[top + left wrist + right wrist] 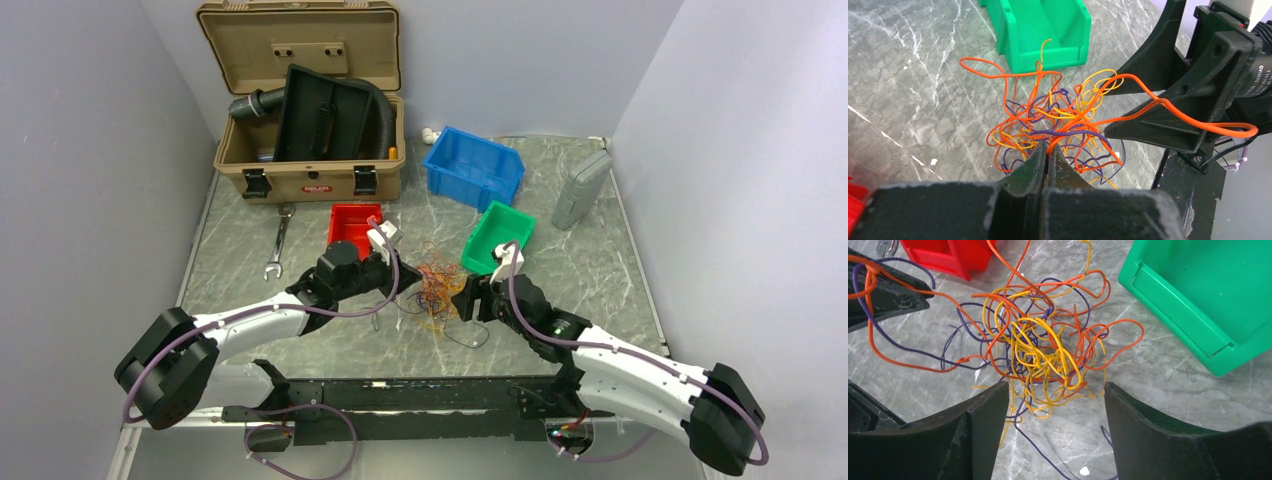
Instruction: Untangle the cables
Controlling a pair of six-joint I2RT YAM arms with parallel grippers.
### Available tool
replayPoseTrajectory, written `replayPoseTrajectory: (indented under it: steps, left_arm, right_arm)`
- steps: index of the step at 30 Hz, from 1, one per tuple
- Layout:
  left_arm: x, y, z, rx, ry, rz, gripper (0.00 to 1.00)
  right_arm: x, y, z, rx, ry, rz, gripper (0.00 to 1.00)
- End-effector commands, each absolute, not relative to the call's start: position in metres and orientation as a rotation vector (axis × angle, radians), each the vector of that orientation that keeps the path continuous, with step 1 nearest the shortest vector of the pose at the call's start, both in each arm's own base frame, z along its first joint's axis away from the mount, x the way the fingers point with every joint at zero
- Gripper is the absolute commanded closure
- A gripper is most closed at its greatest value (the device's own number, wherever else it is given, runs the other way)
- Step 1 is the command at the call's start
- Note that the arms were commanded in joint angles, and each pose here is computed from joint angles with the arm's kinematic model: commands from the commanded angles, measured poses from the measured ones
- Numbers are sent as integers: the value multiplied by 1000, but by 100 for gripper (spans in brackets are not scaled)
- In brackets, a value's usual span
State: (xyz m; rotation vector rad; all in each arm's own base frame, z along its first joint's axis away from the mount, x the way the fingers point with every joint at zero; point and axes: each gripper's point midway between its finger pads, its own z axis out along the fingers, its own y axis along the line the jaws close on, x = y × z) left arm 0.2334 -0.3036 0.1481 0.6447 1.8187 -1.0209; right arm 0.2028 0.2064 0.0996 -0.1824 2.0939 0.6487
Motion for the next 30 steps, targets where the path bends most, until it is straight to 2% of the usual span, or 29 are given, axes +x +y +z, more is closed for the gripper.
replayPoseTrajectory:
  steps: [1,4,7,9,10,13,15,20,23,28,30]
  left_arm:
    - [233,-306,158,649,1778,-1052,100]
    - [234,-305,158,646,1779,-1050,100]
    - [233,-305,158,646,1777,-1055,100]
    - [233,-307,158,650,1776,-1063,100]
    - [233,-307,157,650,1778,-1065,100]
    - [233,-308,157,655,1778,-1070,100]
    - [233,-307,158,653,1777,-1069,100]
    - [232,-307,158,656,1775,-1076,100]
    - [231,-306,159,655,1772,-1071,100]
    - [231,-303,160,649,1770,-1058,100]
    - [232,-303,160,647,1772,-1056,100]
  right_arm:
    - [229,224,147,-151,1933,689,33]
    - [236,214,146,-85,1940,632,49]
    - [239,202,155,-32,1898,604,53]
    - [238,200,167,-38,1848,627,52]
    - [237,201,173,-55,1828,645,48]
    - [235,210,179,-128,1842,664,21]
    - [237,213,172,-151,1888,638,16]
    - [240,211,153,-133,1959,582,22]
    - [238,214,149,-139,1962,615,30]
    - [236,219,143,-145,1971,654,33]
    - [236,220,138,-145,1982,654,38]
